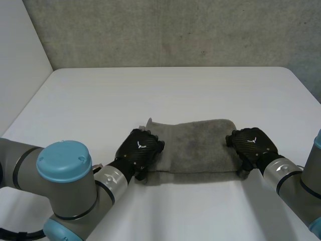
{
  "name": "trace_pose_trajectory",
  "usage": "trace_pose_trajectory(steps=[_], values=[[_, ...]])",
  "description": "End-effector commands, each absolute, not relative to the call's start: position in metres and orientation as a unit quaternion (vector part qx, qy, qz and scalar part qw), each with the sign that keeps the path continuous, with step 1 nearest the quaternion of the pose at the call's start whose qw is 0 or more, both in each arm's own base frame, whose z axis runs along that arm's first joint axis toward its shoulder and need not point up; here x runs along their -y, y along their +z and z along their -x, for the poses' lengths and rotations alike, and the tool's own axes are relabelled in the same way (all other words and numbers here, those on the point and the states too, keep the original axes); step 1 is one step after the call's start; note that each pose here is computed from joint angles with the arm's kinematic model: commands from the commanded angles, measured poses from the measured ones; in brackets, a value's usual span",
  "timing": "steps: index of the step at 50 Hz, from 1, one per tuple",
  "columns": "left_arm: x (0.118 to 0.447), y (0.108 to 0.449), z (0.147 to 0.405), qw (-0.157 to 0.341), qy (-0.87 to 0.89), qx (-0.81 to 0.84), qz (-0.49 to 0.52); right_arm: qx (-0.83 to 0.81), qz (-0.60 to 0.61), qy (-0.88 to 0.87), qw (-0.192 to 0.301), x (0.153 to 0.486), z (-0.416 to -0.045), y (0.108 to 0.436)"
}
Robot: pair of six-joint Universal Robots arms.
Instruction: Fold the towel.
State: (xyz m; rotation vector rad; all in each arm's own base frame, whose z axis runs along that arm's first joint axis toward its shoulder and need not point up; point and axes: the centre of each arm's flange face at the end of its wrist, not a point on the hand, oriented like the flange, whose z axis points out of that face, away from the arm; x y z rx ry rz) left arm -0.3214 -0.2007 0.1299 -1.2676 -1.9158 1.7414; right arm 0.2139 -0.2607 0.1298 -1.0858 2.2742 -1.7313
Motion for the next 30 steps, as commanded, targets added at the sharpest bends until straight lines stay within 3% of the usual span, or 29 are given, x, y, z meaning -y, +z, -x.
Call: trace_pose_trajectory(steps=[1, 21, 30], values=[[0.207, 0.133, 0.326, 0.129, 0.607, 0.653, 0.434, -0.743, 0.355, -0.566, 0.042, 0.260, -0.214, 0.130], [0.220, 0.118, 0.336, 0.125, 0.604, 0.655, 0.436, -0.744, 0.355, -0.565, 0.041, 0.260, -0.214, 0.129], [0.204, 0.149, 0.326, 0.133, 0.624, 0.641, 0.426, -0.742, 0.356, -0.567, 0.042, 0.261, -0.214, 0.130]])
